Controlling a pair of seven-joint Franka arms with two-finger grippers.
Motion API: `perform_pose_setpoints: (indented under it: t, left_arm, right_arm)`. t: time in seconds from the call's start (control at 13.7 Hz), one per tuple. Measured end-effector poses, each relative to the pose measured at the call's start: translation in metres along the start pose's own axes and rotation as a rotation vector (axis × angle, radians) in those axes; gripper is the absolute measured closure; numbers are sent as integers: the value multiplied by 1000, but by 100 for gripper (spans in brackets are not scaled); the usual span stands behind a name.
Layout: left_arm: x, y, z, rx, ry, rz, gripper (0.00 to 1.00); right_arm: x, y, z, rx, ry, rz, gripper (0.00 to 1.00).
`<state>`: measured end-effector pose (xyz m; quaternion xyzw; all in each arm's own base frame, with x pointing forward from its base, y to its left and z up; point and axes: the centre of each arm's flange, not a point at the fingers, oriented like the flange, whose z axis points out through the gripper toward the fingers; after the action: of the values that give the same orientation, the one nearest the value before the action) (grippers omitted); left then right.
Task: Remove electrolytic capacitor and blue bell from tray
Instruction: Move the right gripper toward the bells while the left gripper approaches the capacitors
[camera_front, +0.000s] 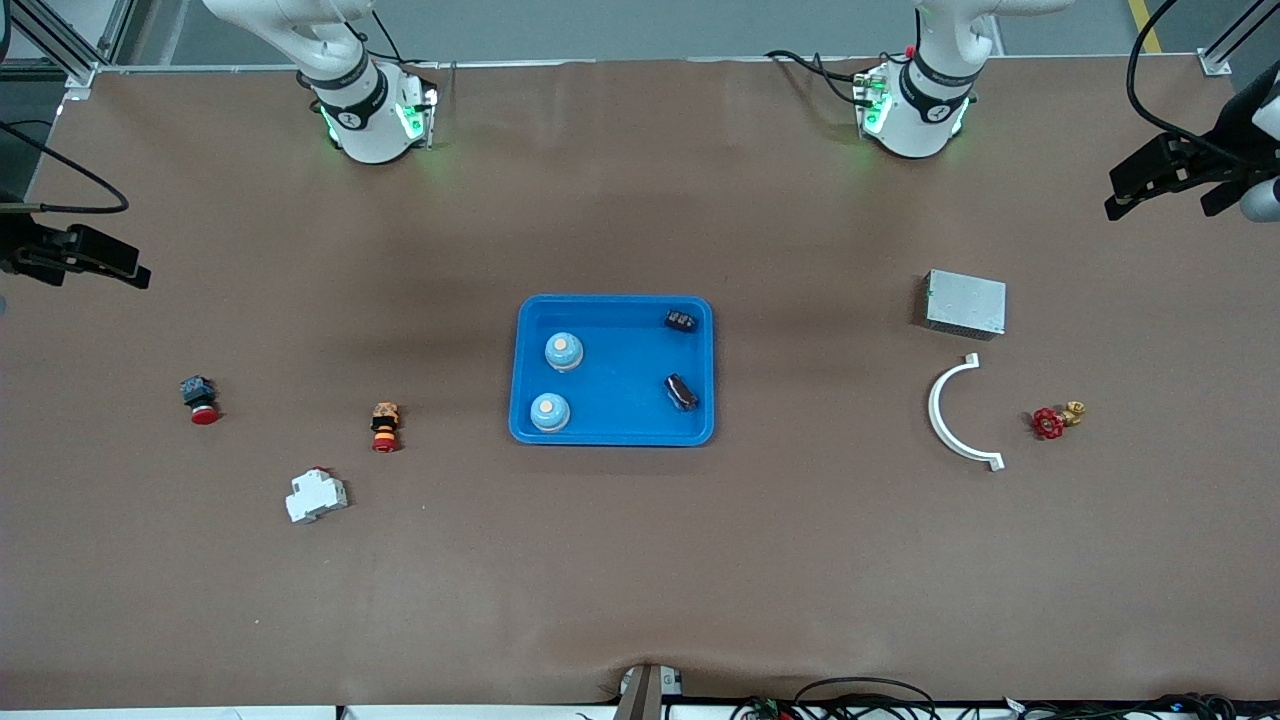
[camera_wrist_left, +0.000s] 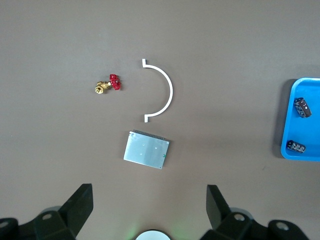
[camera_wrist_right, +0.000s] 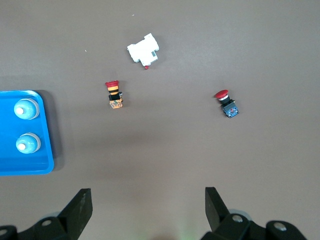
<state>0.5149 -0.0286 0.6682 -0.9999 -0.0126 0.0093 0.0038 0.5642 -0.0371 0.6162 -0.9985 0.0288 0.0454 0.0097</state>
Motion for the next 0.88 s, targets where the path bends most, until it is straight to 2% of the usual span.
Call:
perform_pose_setpoints:
  t: [0.44,0.88]
  left_arm:
    - [5,0,4,1,-7,0,0]
    - [45,32,79,17,-142,17,0]
  right_arm:
    - [0,2,-1,-1,3,3,0]
    - [0,-8,-4,4,10,-14,0]
